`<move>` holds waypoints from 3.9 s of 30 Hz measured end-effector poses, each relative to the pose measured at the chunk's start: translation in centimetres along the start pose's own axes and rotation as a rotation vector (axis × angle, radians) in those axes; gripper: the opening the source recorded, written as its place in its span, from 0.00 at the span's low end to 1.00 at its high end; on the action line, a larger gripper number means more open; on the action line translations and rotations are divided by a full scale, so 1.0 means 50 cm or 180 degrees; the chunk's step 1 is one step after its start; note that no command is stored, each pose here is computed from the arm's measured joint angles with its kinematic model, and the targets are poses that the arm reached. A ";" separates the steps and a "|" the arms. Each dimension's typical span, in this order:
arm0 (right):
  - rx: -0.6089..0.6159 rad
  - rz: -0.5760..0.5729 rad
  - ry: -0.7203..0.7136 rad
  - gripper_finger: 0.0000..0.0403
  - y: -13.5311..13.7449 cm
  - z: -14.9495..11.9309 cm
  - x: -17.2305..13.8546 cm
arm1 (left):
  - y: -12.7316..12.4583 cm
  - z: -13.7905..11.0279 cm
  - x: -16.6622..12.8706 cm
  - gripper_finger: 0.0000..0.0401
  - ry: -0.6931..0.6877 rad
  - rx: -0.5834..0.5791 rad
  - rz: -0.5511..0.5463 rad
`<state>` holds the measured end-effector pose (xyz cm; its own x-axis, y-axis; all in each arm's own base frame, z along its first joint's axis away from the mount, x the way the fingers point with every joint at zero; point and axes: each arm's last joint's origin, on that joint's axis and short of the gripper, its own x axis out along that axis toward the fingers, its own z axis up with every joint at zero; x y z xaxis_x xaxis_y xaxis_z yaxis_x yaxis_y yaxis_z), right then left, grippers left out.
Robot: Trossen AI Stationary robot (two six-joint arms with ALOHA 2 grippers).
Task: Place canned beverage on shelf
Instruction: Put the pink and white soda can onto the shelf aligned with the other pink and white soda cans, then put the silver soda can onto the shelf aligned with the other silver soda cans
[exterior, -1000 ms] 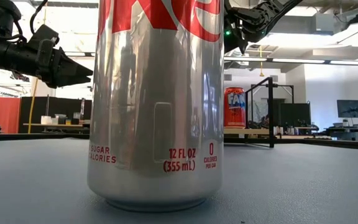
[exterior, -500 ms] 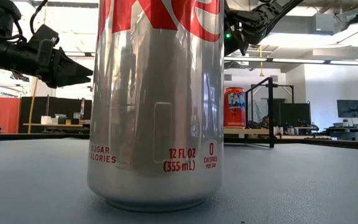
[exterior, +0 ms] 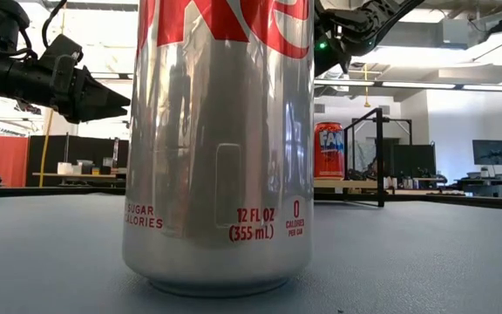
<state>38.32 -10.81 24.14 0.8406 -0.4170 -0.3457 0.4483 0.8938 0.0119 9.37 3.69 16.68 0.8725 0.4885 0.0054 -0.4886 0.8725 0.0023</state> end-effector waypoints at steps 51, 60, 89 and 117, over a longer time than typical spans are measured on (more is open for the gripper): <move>0.0065 0.1766 -0.0424 0.79 0.637 -0.126 -0.476 | 0.000 -0.001 0.001 0.82 0.0015 0.0004 0.0000; 0.0226 0.1203 -0.0665 0.79 0.654 -0.132 -0.520 | 0.000 -0.001 0.001 0.82 0.0014 0.0003 -0.0001; 0.0194 0.0788 -0.0015 0.98 0.637 -0.224 -0.364 | 0.000 -0.001 0.001 0.82 0.0015 0.0003 -0.0001; 0.0052 0.0658 -0.0072 0.97 0.674 -0.344 -0.320 | 0.000 -0.001 0.001 0.82 0.0015 0.0004 -0.0001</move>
<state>34.74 28.84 13.94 0.9217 -0.2286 -0.3132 0.2702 0.9580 0.0958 9.40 3.69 16.64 0.8727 0.4882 0.0007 -0.4882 0.8727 0.0034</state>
